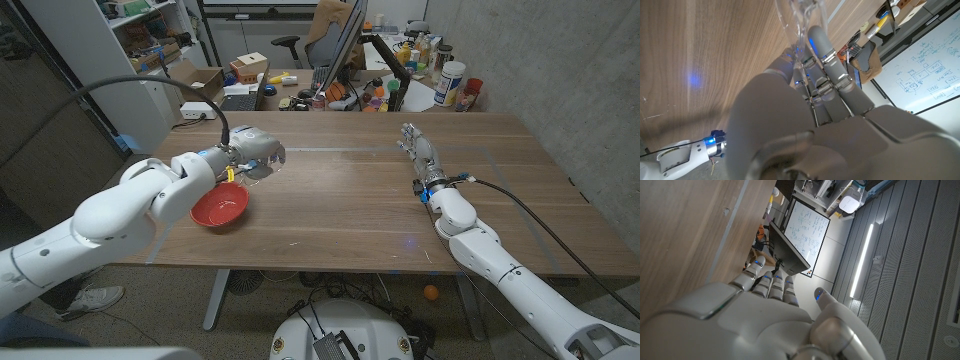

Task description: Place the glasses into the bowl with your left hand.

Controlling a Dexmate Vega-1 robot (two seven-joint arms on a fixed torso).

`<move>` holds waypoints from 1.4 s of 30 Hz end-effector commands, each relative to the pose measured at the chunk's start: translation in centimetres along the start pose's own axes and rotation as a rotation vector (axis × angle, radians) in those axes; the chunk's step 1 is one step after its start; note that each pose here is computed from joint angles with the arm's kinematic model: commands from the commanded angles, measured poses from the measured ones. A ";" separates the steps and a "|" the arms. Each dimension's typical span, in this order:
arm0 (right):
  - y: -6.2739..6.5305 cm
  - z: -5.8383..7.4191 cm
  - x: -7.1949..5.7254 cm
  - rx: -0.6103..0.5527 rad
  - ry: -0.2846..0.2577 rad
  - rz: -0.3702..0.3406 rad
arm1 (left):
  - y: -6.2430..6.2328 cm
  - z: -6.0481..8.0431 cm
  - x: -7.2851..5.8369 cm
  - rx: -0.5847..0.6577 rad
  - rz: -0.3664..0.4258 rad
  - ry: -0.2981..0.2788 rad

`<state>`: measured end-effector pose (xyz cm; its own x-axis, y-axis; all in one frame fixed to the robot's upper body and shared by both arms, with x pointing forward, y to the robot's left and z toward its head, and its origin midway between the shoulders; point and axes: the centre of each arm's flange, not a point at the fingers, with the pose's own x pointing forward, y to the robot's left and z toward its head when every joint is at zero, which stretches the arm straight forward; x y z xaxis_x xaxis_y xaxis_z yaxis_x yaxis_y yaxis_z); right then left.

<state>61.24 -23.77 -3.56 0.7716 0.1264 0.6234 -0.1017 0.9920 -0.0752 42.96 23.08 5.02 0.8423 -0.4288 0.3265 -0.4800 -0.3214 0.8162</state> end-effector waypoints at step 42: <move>0.6 0.3 0.8 -0.007 0.002 -0.005 | -2.5 -6.5 -4.7 0.003 -0.117 0.298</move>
<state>61.73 -22.93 -2.80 0.7701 0.1343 0.6236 -0.1052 0.9909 -0.0835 41.06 29.71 4.43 0.9177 -0.1027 0.3838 -0.3938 -0.3634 0.8443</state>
